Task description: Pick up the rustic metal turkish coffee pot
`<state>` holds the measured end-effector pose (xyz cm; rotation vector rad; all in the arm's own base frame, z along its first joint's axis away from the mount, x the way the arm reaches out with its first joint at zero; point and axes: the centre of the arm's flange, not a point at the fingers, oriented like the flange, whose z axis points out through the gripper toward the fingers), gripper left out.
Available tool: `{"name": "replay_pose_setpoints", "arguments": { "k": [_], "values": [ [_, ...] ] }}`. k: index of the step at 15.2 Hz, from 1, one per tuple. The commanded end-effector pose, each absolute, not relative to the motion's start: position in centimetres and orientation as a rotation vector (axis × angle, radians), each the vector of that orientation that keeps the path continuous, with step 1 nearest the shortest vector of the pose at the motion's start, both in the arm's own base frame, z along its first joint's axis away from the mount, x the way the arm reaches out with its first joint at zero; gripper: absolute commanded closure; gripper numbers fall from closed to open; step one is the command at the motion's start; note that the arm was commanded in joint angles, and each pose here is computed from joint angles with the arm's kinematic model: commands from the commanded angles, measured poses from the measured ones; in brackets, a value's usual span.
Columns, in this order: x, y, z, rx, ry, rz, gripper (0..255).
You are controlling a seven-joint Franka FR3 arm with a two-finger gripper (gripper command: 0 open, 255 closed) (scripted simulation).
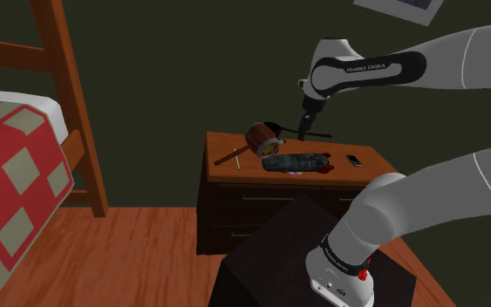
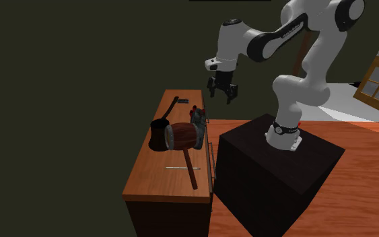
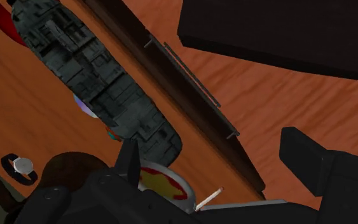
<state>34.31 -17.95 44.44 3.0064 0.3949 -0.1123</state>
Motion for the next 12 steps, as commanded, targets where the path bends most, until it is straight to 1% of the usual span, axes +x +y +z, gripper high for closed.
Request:
{"name": "replay_pose_setpoints", "arguments": {
  "k": [1,12],
  "values": [
    [35.0,-20.2,43.4,2.989,0.452,-0.108,0],
    [41.1,-31.1,37.6,2.891,0.735,-0.088,0]
  ]
}}
